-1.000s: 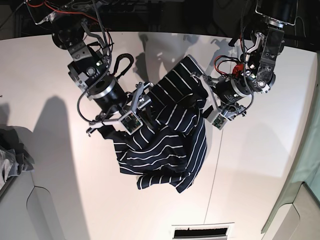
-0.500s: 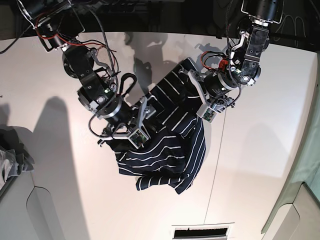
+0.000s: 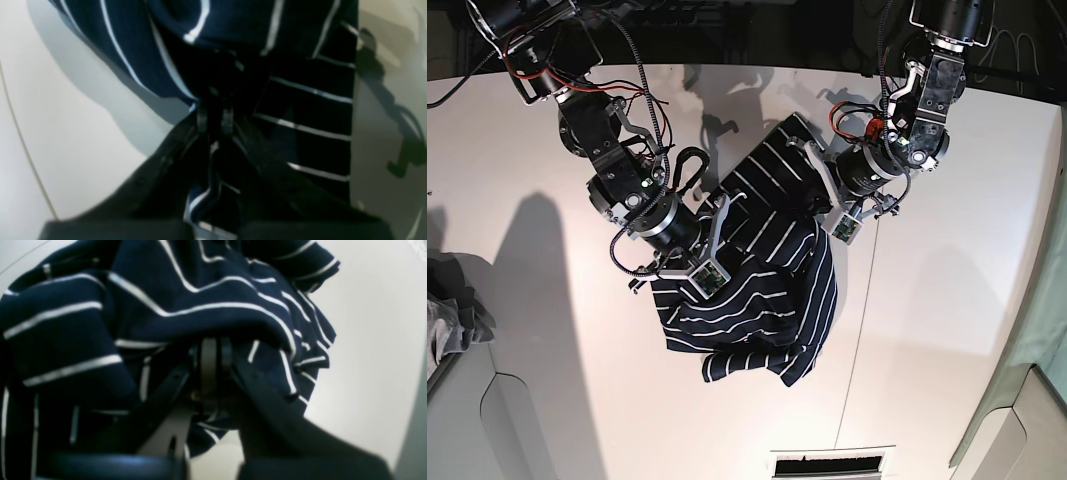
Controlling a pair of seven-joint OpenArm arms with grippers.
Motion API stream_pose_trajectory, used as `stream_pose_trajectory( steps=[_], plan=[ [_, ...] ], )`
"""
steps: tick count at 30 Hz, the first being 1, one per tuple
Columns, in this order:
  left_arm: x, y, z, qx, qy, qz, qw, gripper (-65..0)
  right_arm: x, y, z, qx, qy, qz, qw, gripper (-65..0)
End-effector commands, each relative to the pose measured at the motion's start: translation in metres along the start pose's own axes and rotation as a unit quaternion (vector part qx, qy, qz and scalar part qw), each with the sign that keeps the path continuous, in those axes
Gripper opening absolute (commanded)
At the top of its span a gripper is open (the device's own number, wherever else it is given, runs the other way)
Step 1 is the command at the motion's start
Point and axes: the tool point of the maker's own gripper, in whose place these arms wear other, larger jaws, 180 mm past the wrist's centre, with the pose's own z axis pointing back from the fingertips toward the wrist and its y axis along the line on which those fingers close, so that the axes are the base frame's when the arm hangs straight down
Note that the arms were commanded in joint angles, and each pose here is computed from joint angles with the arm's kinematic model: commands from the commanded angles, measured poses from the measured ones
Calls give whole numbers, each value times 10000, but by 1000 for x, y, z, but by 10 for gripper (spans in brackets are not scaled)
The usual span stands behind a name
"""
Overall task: Layout the t-shirt on the table in an organized manner, then fold the t-shirt properly
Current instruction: 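Grasp the shirt fabric with both grippers, then lift the shirt and pull the grippers apart to stretch it out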
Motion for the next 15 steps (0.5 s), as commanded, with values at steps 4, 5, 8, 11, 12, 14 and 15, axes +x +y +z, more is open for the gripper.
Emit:
stream_pose_trajectory(
  steps=[4,5,8,11,12,14,15],
  plan=[
    [8,0,1,-46,-131,86,9999,-650,22,-15,-1,-264,-341,-23,9991,-650],
    [8,0,1,-47,-128,86,9999,-650,24,-19,-1,-365,-400,-47,9985,-650],
    [7,1,1,-35,-91,89,9999,-650,31,-30,2,-659,-534,-98,9963,-650],
    [9,6,2,6,-145,228,9996,-650,41,-32,4,-704,-652,-93,9953,-650],
    [10,8,4,22,-190,343,9992,-650,44,-32,6,-713,-705,-93,9949,-650],
    [14,16,7,86,-308,570,9979,-650,53,-38,9,-802,-810,-111,9934,-650],
    [15,21,9,132,-359,664,9971,-650,58,-43,12,-884,-866,-136,9922,-650]
  ],
)
